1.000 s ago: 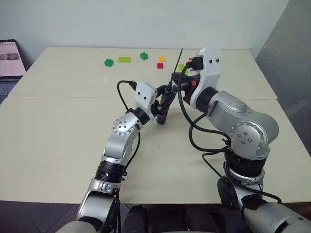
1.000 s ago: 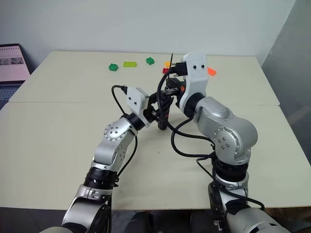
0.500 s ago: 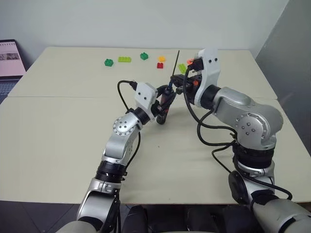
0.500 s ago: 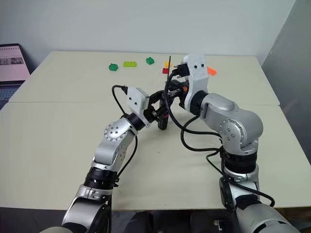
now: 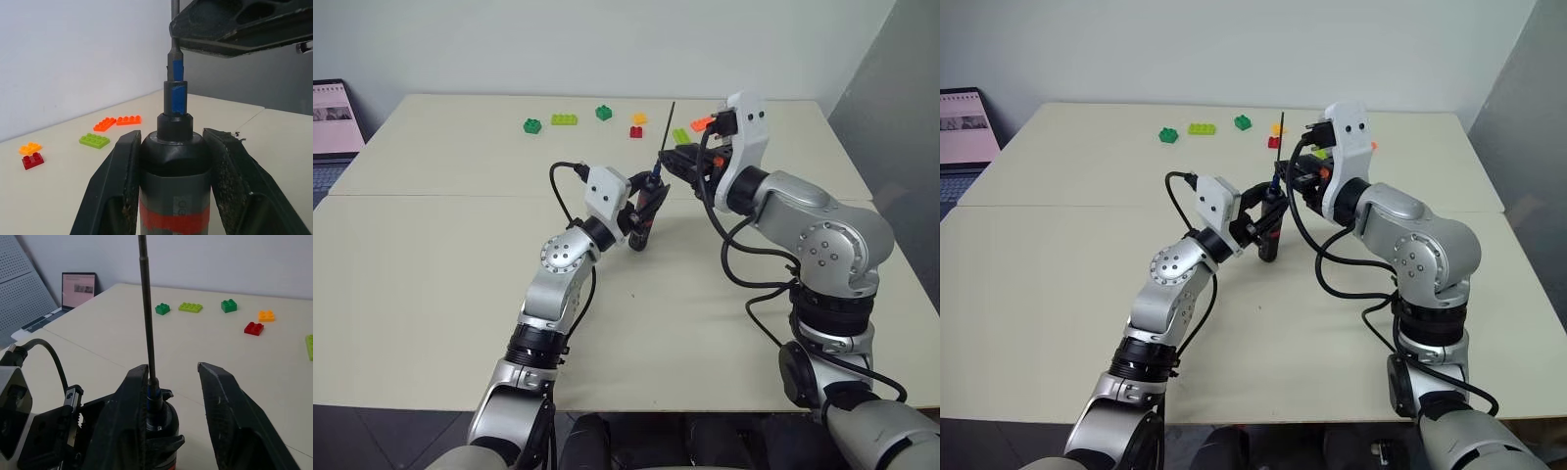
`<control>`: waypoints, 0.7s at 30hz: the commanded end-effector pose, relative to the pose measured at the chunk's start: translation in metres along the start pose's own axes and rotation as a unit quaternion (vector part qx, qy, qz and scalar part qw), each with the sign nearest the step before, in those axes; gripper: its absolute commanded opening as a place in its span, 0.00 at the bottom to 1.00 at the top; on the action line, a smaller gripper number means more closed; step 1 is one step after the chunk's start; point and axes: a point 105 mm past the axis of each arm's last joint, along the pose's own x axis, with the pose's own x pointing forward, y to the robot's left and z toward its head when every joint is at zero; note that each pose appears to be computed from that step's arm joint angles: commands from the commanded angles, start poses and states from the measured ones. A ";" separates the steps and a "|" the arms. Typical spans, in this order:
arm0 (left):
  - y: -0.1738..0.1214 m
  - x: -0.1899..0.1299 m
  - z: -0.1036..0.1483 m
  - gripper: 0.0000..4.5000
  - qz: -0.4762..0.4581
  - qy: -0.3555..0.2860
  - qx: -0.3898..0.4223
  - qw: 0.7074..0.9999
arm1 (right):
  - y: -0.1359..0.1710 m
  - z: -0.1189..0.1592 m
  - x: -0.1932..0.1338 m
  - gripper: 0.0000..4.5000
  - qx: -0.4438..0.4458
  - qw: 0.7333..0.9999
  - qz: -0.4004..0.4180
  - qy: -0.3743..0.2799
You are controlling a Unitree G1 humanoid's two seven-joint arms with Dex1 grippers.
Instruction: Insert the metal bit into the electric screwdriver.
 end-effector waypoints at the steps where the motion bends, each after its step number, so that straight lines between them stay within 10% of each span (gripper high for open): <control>1: 0.010 -0.002 0.005 0.36 0.012 -0.006 0.012 1.000 | 0.009 0.026 -0.009 0.60 -0.016 0.998 0.030 -0.047; 11: 0.021 0.005 0.028 0.36 0.005 -0.026 0.030 0.999 | 0.010 0.032 -0.049 1.00 -0.079 0.991 0.101 -0.044; 15: 0.034 0.021 0.056 0.36 -0.016 -0.016 0.120 0.993 | 0.006 0.026 -0.072 1.00 -0.129 0.986 0.104 -0.020; 21: 0.047 0.037 0.032 0.36 -0.135 0.166 0.247 0.945 | 0.012 0.006 -0.107 1.00 -0.211 0.967 0.137 0.046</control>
